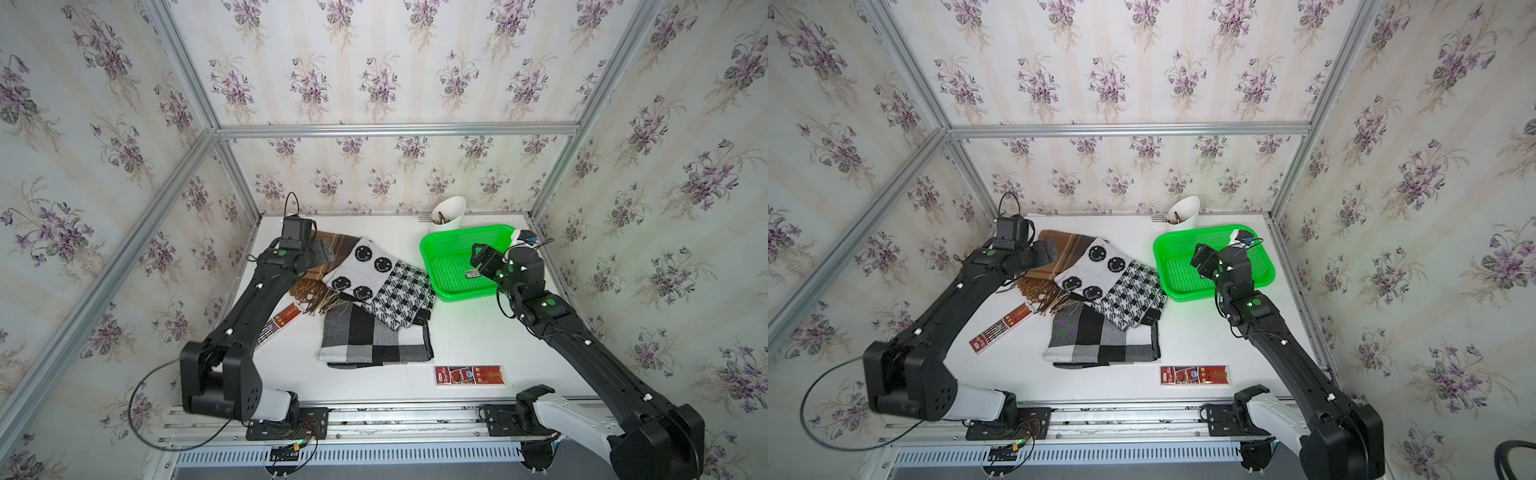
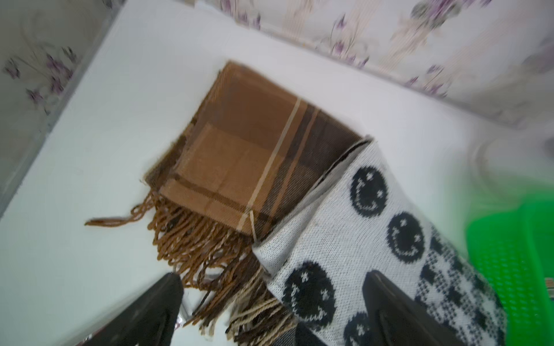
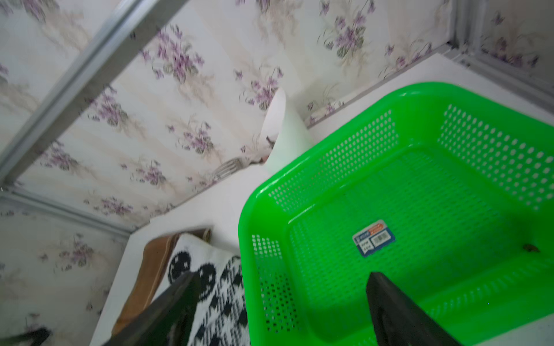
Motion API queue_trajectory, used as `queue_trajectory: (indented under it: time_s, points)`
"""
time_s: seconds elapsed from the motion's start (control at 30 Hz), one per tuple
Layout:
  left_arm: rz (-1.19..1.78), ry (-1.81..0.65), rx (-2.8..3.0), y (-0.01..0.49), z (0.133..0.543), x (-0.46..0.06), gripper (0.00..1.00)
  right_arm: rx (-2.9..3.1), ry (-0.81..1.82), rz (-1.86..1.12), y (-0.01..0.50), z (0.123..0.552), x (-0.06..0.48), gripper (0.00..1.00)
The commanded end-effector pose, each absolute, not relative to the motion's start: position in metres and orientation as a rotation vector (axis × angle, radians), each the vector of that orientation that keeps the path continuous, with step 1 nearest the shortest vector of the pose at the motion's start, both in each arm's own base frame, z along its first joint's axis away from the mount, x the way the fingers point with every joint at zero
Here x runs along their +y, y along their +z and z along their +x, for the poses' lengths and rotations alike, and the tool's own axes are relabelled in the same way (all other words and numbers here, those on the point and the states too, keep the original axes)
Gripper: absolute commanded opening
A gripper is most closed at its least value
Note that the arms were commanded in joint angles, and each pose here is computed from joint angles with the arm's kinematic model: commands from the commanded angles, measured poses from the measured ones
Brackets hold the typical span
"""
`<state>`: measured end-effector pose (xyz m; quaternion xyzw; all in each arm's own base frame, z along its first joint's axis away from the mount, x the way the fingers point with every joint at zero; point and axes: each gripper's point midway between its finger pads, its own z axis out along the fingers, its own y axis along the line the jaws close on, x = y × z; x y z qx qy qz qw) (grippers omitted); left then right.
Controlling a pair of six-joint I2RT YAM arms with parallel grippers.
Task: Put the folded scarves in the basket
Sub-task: Adjust the scarf at the center of the board.
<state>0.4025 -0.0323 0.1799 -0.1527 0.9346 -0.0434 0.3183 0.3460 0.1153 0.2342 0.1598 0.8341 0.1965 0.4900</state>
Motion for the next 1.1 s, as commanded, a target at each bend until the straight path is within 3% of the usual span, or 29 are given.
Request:
queue_trajectory:
  time_s: [0.0,0.17,0.5,0.63,0.8,0.9,1.07]
  points:
    - [-0.408,-0.236,2.712,0.139,0.368,-0.053,0.99,2.209,0.400,0.345,0.193,0.317,0.134,0.88]
    - [-0.522,-0.337,2.773,0.119,0.344,-0.063,1.00,2.287,0.454,0.227,0.173,0.294,0.185,0.83]
    - [-0.702,-0.699,2.723,0.100,0.354,-0.101,0.81,2.349,0.446,0.150,0.155,0.300,0.206,0.61]
    - [-0.816,-0.872,2.690,0.091,0.358,-0.122,0.86,2.395,0.465,0.149,0.140,0.296,0.211,0.58]
    - [-0.926,-0.920,2.648,0.090,0.354,-0.129,0.87,2.379,0.480,0.165,0.142,0.295,0.211,0.58]
    - [-0.987,-0.950,2.616,0.086,0.356,-0.130,0.82,2.376,0.472,0.159,0.144,0.297,0.211,0.57]
    - [-1.032,-0.938,2.610,0.079,0.357,-0.130,0.60,2.385,0.448,0.159,0.142,0.296,0.209,0.57]
